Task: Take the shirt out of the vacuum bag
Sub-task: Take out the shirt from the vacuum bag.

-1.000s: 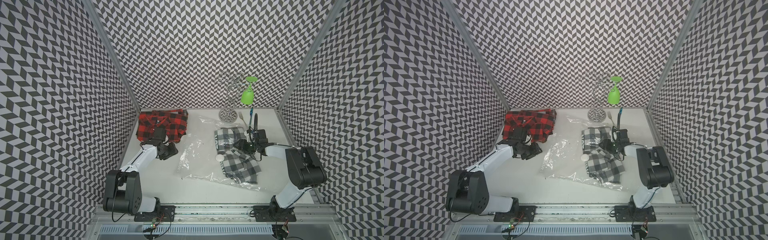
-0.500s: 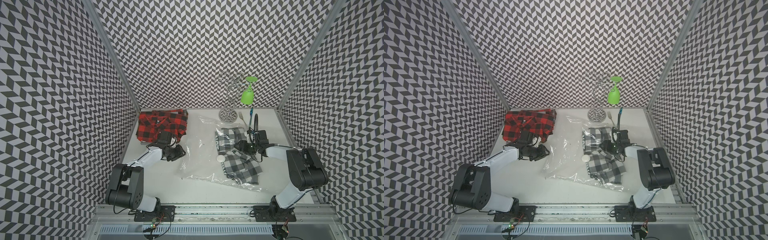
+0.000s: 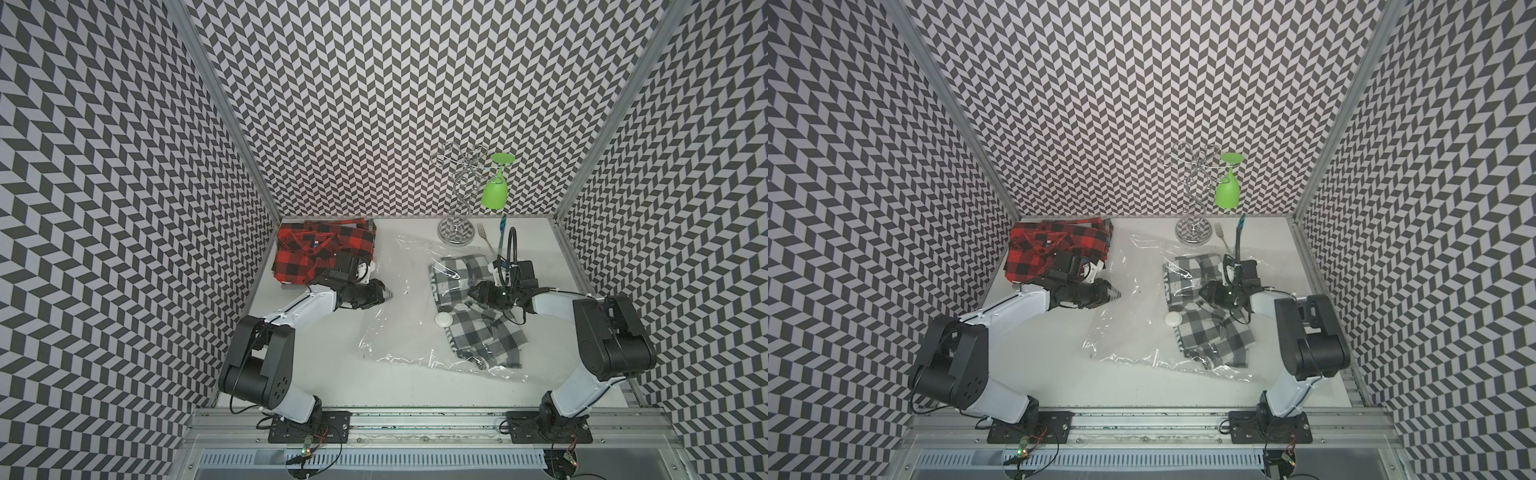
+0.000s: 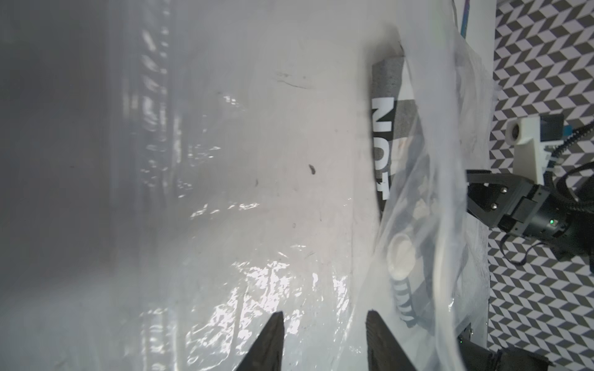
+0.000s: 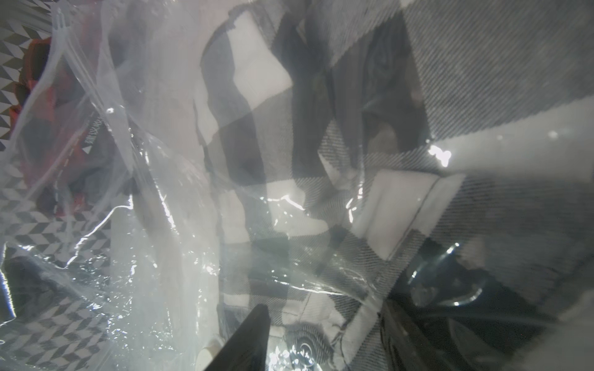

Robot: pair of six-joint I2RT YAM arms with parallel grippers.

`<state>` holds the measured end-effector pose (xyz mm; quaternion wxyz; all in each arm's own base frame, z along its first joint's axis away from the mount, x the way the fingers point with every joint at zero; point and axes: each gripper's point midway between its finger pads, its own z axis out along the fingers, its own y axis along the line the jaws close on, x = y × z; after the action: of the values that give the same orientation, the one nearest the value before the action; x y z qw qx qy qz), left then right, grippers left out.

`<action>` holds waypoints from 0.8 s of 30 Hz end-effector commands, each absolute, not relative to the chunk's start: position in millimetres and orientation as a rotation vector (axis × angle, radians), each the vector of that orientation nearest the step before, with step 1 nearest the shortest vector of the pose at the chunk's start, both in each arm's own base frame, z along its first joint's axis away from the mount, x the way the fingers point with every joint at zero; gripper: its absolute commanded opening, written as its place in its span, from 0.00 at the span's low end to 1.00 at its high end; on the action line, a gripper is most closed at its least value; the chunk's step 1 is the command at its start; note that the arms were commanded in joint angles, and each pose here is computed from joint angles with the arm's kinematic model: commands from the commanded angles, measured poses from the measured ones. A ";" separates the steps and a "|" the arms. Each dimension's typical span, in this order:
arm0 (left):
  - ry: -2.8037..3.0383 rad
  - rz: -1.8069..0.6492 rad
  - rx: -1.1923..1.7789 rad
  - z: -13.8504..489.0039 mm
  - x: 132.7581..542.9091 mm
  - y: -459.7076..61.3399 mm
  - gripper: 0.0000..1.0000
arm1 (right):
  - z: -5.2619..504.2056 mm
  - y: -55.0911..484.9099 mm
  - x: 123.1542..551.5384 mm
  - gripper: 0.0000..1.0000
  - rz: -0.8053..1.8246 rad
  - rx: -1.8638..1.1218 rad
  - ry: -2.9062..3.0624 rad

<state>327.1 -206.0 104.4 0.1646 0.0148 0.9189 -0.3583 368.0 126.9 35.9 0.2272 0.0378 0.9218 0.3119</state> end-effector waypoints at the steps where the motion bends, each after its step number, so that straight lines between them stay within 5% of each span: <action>1: 2.554 -1.120 0.162 116.5 327.2 -229.5 0.50 | -14.3 114.2 317.3 0.58 0.799 0.196 2.790; 12: 2.508 -1.314 0.211 107.0 316.2 -269.6 0.70 | -0.9 122.1 315.9 0.58 0.861 0.179 2.771; 24: 2.578 -1.201 0.130 78.1 307.8 -253.5 0.49 | 103.2 88.3 359.7 0.60 0.664 0.344 2.559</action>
<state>307.8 -253.8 78.4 0.1334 0.0410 0.8960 -0.4215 347.2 108.2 72.5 0.1969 0.0912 0.9369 0.2742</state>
